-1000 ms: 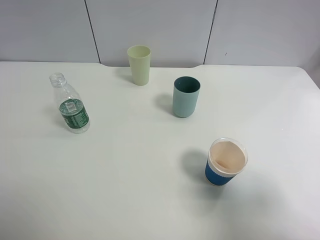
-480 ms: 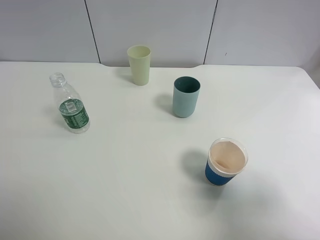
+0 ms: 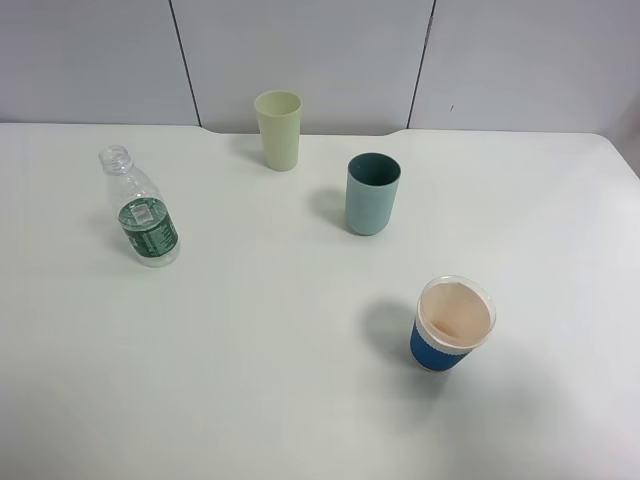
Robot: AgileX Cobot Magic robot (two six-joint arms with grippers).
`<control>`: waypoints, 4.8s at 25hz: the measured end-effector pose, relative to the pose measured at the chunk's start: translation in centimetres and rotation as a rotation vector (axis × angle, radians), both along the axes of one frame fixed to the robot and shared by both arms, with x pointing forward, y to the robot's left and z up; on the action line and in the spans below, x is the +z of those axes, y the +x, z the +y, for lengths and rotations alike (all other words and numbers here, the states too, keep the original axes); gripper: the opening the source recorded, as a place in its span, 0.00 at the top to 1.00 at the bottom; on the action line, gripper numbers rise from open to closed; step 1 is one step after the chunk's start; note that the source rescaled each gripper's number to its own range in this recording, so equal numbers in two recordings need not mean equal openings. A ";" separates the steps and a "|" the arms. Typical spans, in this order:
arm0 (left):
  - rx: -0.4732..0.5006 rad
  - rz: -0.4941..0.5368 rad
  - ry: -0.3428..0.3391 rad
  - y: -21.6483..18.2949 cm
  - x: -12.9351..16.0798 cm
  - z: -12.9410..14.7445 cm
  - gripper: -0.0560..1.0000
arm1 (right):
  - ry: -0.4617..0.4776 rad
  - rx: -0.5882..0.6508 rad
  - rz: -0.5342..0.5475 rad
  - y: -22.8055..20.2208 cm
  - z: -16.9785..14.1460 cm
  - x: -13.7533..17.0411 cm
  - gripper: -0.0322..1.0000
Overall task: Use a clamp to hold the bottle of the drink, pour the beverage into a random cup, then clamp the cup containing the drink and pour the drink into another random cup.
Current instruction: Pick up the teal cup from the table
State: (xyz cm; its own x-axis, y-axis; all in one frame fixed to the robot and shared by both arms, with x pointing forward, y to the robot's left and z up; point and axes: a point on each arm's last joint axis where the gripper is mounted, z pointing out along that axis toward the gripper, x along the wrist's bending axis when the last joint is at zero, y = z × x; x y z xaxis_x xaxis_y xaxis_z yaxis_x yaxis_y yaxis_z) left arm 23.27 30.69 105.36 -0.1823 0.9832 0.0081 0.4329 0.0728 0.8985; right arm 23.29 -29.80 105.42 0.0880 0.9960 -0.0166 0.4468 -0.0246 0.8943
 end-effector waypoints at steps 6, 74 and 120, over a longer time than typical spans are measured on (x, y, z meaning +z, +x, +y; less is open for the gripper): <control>-0.002 0.000 0.001 0.0 0.0 0.0 0.00 | 0.000 0.000 0.000 0.0 0.0 0.0 0.00; -0.086 0.000 0.000 0.1 0.0 0.0 0.00 | 0.006 -0.005 -0.001 0.0 -0.2 0.0 0.00; -0.086 0.000 0.000 0.1 0.0 0.0 0.00 | -0.144 0.197 0.274 27.5 -0.6 -9.0 0.00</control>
